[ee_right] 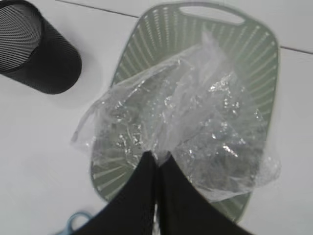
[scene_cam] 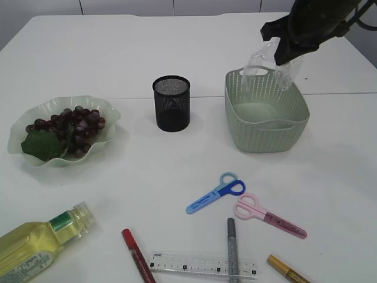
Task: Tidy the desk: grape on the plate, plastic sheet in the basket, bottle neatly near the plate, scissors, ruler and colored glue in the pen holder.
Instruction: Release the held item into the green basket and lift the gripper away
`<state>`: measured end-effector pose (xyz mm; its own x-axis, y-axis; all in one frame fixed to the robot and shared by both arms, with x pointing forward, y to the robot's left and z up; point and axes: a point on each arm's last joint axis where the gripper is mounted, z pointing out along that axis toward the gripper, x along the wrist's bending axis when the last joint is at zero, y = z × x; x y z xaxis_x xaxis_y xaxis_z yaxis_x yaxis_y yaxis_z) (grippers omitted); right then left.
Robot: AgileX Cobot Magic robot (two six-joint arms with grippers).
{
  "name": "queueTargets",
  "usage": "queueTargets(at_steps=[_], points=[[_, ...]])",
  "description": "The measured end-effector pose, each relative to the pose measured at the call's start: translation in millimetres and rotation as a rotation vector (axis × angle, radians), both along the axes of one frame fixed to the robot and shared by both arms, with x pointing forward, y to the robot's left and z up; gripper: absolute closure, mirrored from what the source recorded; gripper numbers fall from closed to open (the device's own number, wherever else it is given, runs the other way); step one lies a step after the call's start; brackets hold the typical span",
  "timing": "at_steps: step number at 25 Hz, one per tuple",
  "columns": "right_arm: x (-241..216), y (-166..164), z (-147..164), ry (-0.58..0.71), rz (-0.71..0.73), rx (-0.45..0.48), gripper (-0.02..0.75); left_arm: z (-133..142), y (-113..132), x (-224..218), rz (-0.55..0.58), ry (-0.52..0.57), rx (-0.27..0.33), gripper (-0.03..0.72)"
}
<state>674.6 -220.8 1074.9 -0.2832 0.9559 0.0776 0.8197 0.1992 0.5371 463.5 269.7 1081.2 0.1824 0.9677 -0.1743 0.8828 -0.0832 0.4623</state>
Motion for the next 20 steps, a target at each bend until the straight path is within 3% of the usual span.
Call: queueTargets(at_steps=[8, 11, 16, 20], points=[[24, -6, -56, 0.074, -0.025, -0.03, 0.737, 0, 0, 0, 0.0, 0.0, 0.0, 0.265], [29, -5, -68, 0.087, -0.042, -0.02, 0.623, 0, 0, 0, -0.001, 0.002, 0.0, 0.265], [31, -5, -70, 0.087, -0.057, -0.005, 0.307, 0, 0, 0, -0.001, 0.002, 0.0, 0.265], [32, -2, -59, 0.09, -0.061, 0.029, 0.225, 0, 0, 0, -0.001, 0.002, 0.0, 0.265]])
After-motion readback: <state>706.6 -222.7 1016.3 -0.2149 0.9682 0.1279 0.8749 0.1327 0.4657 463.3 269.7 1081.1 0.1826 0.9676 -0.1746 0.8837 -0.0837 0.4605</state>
